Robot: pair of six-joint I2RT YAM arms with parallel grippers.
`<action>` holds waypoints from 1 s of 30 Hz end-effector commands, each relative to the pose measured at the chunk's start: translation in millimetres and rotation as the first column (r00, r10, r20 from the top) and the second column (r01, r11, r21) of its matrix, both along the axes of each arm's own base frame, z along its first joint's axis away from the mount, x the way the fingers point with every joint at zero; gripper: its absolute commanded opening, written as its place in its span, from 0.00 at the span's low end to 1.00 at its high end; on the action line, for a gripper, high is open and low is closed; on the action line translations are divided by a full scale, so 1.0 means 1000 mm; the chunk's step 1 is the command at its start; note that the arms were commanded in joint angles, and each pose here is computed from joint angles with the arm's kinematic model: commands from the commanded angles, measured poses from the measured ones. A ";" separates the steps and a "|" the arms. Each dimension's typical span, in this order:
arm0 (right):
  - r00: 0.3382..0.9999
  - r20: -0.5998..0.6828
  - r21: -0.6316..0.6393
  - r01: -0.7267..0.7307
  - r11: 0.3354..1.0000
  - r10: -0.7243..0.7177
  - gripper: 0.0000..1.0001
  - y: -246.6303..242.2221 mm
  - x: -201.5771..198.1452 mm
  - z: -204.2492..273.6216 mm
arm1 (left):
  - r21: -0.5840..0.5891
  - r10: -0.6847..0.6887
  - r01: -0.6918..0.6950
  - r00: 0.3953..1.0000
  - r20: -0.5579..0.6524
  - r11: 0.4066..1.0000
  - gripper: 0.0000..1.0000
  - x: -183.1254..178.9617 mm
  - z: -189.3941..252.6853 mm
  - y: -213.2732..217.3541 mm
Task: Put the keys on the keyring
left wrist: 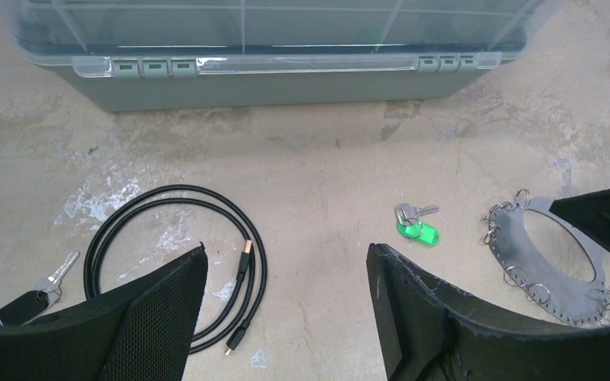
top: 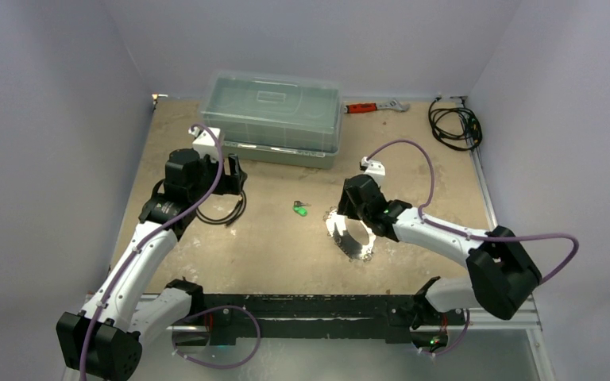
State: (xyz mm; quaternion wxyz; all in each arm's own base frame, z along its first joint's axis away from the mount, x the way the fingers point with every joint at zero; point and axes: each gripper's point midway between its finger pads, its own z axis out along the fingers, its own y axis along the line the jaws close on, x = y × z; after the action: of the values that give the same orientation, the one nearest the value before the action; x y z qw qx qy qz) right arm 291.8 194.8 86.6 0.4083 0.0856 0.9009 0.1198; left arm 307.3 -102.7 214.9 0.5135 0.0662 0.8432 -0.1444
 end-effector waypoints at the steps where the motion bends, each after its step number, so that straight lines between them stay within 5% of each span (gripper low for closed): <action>1: 0.998 0.022 -0.007 0.060 0.998 -0.060 0.54 0.002 0.012 0.006 | -0.014 -0.011 0.011 0.999 0.040 1.000 0.72 0.002 0.008 -0.003; 30: 0.998 0.001 -0.104 0.059 0.993 -0.059 0.36 0.010 0.028 -0.029 | -0.018 -0.011 0.012 0.999 0.032 1.000 0.69 0.002 0.006 -0.004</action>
State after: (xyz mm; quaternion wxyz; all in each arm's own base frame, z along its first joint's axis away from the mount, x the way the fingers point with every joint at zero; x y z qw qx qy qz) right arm 301.4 194.4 34.7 0.3783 0.0822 0.9208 0.0480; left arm 306.1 -102.4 210.4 0.5096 0.0662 0.8458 -0.1436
